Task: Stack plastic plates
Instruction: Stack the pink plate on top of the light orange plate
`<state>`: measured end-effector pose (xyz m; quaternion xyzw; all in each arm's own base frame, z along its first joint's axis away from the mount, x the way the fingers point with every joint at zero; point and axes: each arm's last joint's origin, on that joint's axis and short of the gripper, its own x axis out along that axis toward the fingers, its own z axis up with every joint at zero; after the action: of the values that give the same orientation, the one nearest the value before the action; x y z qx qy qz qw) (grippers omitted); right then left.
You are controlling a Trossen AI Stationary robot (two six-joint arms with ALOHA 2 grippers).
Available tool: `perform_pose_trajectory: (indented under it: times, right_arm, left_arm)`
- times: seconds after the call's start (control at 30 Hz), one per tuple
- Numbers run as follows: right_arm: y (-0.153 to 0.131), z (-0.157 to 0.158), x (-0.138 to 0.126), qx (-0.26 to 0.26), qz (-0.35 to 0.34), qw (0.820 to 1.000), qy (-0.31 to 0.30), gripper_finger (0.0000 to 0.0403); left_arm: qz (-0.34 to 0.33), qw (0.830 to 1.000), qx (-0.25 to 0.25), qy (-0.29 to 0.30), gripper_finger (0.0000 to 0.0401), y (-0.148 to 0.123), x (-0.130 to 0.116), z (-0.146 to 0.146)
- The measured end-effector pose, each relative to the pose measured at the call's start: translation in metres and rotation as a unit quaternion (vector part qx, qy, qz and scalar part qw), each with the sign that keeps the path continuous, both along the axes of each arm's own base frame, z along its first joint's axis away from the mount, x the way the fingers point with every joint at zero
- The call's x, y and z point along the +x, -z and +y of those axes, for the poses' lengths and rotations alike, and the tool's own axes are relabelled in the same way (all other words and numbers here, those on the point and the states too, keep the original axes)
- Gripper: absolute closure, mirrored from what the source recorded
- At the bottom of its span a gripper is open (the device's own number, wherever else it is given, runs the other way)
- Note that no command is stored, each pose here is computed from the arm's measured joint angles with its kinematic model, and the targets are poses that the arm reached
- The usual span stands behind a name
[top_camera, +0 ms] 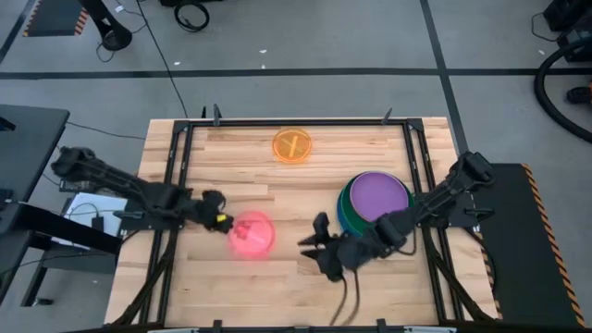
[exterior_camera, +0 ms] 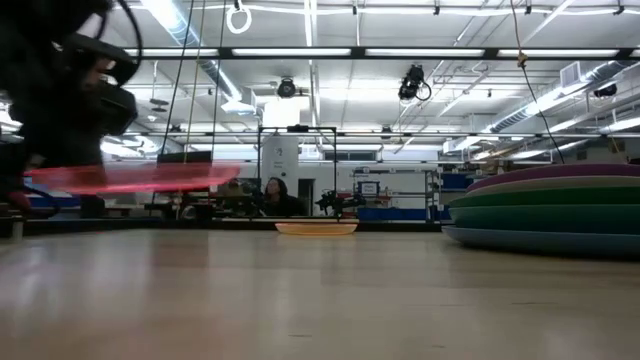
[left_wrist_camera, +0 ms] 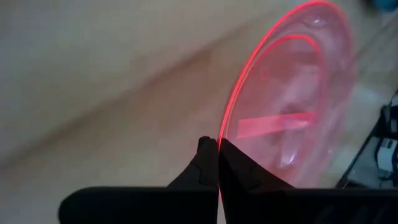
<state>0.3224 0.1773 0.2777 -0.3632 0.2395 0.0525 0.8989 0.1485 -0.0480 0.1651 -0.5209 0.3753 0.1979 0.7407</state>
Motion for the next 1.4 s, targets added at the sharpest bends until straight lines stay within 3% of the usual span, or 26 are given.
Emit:
perform_pose_trajectory:
  times: [0.2,0.33,0.4,0.53,0.67,0.83,0.97,1.1,1.4]
  right_arm:
    - [0.016,-0.040,0.022,-0.066,-0.015,0.998,0.009,0.0250]
    - [0.035,-0.066,0.045,-0.081,0.014,0.996,0.037,0.0212]
    - [0.047,-0.077,0.056,-0.116,0.035,0.992,0.045,0.0184]
    - [0.051,-0.084,0.070,-0.166,0.042,0.983,0.064,0.0135]
    - [0.046,-0.083,0.072,-0.166,0.033,0.984,0.056,0.0112]
    - [0.055,-0.084,0.082,-0.169,0.013,0.985,0.045,0.0119]
    - [0.067,-0.090,0.095,-0.252,0.006,0.967,0.019,0.0129]
    - [0.089,-0.096,0.100,-0.317,0.058,0.946,-0.032,0.0139]
    - [0.118,-0.109,0.114,-0.379,0.072,0.922,-0.038,0.0205]
  left_arm:
    - [-0.008,1.000,0.004,-0.010,0.0399,-0.006,0.001,0.041]
    - [-0.002,1.000,-0.008,-0.017,0.0399,-0.004,-0.002,0.065]
    - [-0.007,1.000,-0.010,-0.025,0.0399,-0.004,-0.004,0.077]
    - [-0.025,0.999,0.002,-0.045,0.0400,-0.009,-0.009,0.099]
    - [-0.045,0.997,0.027,-0.049,0.0400,-0.021,-0.009,0.110]
    - [-0.060,0.996,0.046,-0.040,0.0400,-0.036,-0.005,0.111]
    - [-0.045,0.997,0.039,-0.045,0.0400,-0.034,-0.006,0.108]
    - [-0.027,0.998,0.028,-0.050,0.0400,-0.032,-0.006,0.105]
    - [-0.022,0.998,0.022,-0.049,0.0400,-0.032,-0.006,0.102]
